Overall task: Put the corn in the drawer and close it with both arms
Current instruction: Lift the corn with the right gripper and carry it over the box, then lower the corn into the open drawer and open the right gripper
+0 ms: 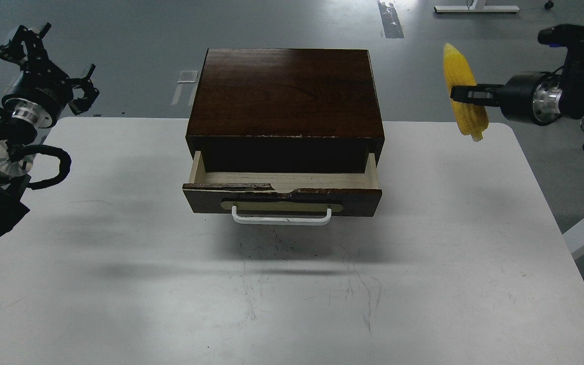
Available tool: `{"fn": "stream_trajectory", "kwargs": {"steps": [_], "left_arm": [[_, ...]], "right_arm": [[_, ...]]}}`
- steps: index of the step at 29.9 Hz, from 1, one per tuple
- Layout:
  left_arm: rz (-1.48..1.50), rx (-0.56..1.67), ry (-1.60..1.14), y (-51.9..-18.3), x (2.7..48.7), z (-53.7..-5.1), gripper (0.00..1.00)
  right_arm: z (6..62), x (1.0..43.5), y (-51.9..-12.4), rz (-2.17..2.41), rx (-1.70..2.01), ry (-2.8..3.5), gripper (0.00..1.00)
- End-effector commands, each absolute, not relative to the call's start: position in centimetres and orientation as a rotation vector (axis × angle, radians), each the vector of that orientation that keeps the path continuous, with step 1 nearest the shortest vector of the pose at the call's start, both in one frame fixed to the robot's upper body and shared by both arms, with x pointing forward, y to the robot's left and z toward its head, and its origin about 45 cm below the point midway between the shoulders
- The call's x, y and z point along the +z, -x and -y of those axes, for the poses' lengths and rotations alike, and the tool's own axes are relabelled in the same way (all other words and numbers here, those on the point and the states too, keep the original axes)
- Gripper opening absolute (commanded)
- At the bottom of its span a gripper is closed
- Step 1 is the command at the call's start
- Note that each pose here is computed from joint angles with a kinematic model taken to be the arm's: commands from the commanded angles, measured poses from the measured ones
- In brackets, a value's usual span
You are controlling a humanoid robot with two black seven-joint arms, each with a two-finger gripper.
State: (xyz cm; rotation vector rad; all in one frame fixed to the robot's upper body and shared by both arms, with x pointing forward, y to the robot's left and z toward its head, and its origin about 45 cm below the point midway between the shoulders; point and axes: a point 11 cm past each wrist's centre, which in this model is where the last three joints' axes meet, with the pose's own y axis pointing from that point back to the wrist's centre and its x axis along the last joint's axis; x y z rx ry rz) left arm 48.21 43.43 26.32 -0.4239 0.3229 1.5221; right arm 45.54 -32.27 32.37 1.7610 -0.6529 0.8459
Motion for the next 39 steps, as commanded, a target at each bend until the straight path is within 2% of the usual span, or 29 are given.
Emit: {"fn": "stream_trajectory", "kwargs": {"steps": [1, 6, 13, 17, 24, 32, 35, 36, 39], "left_arm": [[-0.298, 1.532, 0.400, -47.9, 26.9, -44.5, 0.98], [-0.288, 1.539, 0.387, -47.7, 26.9, -45.0, 0.98], [-0.283, 1.548, 0.383, -47.5, 27.0, -45.5, 0.98], [-0.280, 1.545, 0.389, -47.6, 27.2, -45.4, 0.98], [-0.275, 1.547, 0.393, -47.6, 27.4, -45.5, 0.98], [-0.261, 1.564, 0.392, -47.3, 27.7, -46.5, 0.98], [-0.258, 1.567, 0.389, -47.2, 27.8, -46.7, 0.98], [-0.259, 1.568, 0.390, -47.2, 27.8, -46.7, 0.98], [-0.255, 1.577, 0.388, -47.1, 27.8, -47.1, 0.98]], "right_arm": [[27.5, 35.1, -45.6, 0.501, 1.047, -1.727, 0.08], [22.7, 36.3, -45.1, 0.281, 1.285, -1.612, 0.08], [13.5, 37.6, -42.3, -0.069, 1.638, -1.440, 0.08], [11.7, 37.3, -41.4, -0.168, 1.708, -1.432, 0.08], [9.2, 32.3, -38.8, -0.362, 1.714, -1.514, 0.05], [9.7, 31.4, -38.7, -0.473, 1.786, -1.398, 0.06], [10.0, 30.9, -38.7, -0.496, 1.797, -1.367, 0.18], [9.9, 30.8, -38.6, -0.498, 1.797, -1.368, 0.28], [10.0, 30.7, -38.6, -0.498, 1.794, -1.373, 0.47]]}}
